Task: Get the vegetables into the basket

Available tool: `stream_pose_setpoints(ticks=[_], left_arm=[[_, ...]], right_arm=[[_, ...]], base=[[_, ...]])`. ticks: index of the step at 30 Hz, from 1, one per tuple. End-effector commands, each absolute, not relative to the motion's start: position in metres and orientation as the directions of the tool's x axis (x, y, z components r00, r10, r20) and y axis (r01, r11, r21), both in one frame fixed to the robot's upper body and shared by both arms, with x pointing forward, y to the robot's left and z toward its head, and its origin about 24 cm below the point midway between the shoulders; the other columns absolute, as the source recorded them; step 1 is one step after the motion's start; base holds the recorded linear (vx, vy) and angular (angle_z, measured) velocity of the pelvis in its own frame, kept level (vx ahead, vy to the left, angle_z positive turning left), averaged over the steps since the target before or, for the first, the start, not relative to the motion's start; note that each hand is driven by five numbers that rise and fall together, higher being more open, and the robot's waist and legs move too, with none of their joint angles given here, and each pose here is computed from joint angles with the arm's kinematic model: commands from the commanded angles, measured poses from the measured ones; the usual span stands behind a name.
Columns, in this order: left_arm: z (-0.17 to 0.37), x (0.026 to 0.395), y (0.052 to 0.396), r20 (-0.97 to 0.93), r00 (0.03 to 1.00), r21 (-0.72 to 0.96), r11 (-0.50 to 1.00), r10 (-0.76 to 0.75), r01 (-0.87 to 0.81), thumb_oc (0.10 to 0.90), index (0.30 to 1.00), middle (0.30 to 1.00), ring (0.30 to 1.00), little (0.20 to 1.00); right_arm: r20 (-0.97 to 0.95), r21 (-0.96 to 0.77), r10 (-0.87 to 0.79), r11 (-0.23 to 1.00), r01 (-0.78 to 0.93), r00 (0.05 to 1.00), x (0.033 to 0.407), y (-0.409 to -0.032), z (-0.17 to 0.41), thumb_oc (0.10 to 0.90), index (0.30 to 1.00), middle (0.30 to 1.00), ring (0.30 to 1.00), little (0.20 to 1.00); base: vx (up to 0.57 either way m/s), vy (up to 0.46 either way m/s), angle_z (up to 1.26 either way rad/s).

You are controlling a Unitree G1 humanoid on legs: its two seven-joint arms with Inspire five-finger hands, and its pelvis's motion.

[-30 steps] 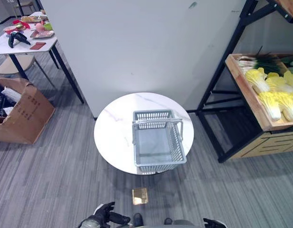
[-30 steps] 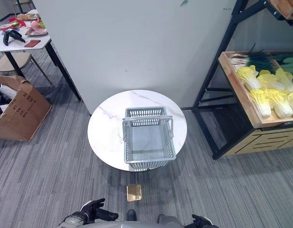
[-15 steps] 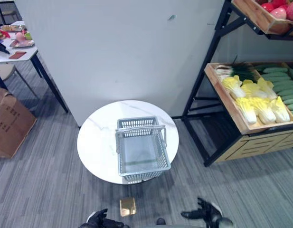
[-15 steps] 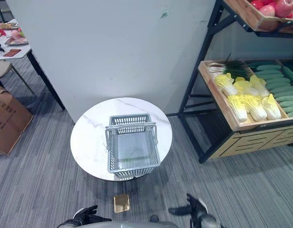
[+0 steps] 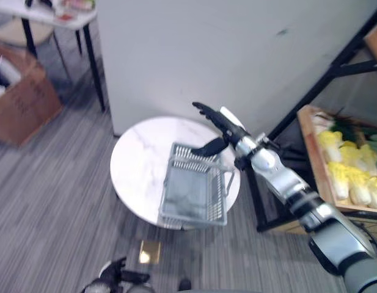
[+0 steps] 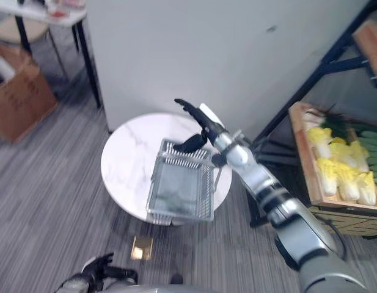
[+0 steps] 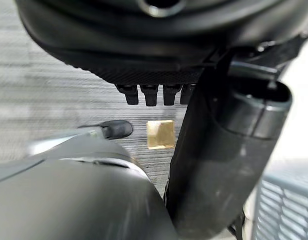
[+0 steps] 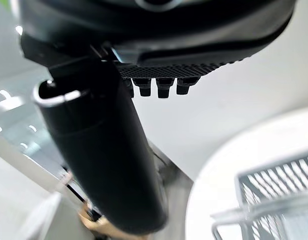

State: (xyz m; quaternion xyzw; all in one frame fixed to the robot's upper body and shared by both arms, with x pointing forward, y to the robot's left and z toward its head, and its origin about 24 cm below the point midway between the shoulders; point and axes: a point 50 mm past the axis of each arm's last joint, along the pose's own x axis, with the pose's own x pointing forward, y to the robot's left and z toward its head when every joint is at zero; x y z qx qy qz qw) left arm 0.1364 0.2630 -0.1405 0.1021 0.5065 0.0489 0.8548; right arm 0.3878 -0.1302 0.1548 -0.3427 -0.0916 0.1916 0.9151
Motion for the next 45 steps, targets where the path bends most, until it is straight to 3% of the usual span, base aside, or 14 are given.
stream_pose_setpoints(ticks=[1,9,25,32,33,34,45], left_arm=[[-0.155,0.088,0.265,-0.92,0.327,0.234,0.972,0.218,0.011,0.9,1.0,1.0,1.0,1.0],[-0.148,0.108,0.27,-0.892,0.375,0.255,0.966,0.252,-0.042,0.9,1.0,1.0,1.0,1.0],[-0.145,0.133,0.257,-0.879,0.429,0.245,0.969,0.207,0.035,0.9,1.0,1.0,1.0,1.0],[-0.146,0.132,0.255,-0.882,0.423,0.247,0.968,0.207,0.041,0.9,1.0,1.0,1.0,1.0],[-0.146,0.131,0.255,-0.883,0.421,0.246,0.968,0.206,0.042,0.9,1.0,1.0,1.0,1.0],[-0.147,0.131,0.254,-0.883,0.421,0.246,0.968,0.206,0.041,0.9,1.0,1.0,1.0,1.0],[-0.148,0.125,0.258,-0.889,0.403,0.254,0.967,0.22,0.034,0.9,1.0,1.0,1.0,1.0]], right_arm=[[0.172,-0.637,0.313,0.758,-0.137,0.934,0.395,-0.155,0.187,0.9,1.0,1.0,1.0,1.0],[0.008,-0.754,0.143,0.651,-0.088,0.99,0.424,-0.161,0.188,0.9,1.0,1.0,1.0,1.0],[-0.261,-0.885,0.007,0.398,-0.243,0.965,0.419,-0.18,0.139,0.9,1.0,1.0,1.0,1.0],[-0.249,-0.882,-0.038,0.421,-0.21,0.968,0.418,-0.19,0.136,0.9,1.0,1.0,1.0,1.0],[-0.25,-0.88,-0.032,0.424,-0.214,0.968,0.418,-0.188,0.135,0.453,0.374,0.374,0.374,0.374],[-0.249,-0.877,-0.027,0.43,-0.214,0.968,0.418,-0.187,0.135,0.4,0.3,0.3,0.3,0.3],[-0.238,-0.847,0.021,0.484,-0.218,0.971,0.418,-0.173,0.134,0.4,0.3,0.3,0.3,0.3]], base=[[-0.08,-0.022,0.2],[-0.02,0.0,-0.01],[0.0,-0.003,0.0],[-0.02,-0.012,0.03],[-0.03,-0.009,0.06],[-0.02,-0.011,0.05],[-0.01,-0.003,0.01]])
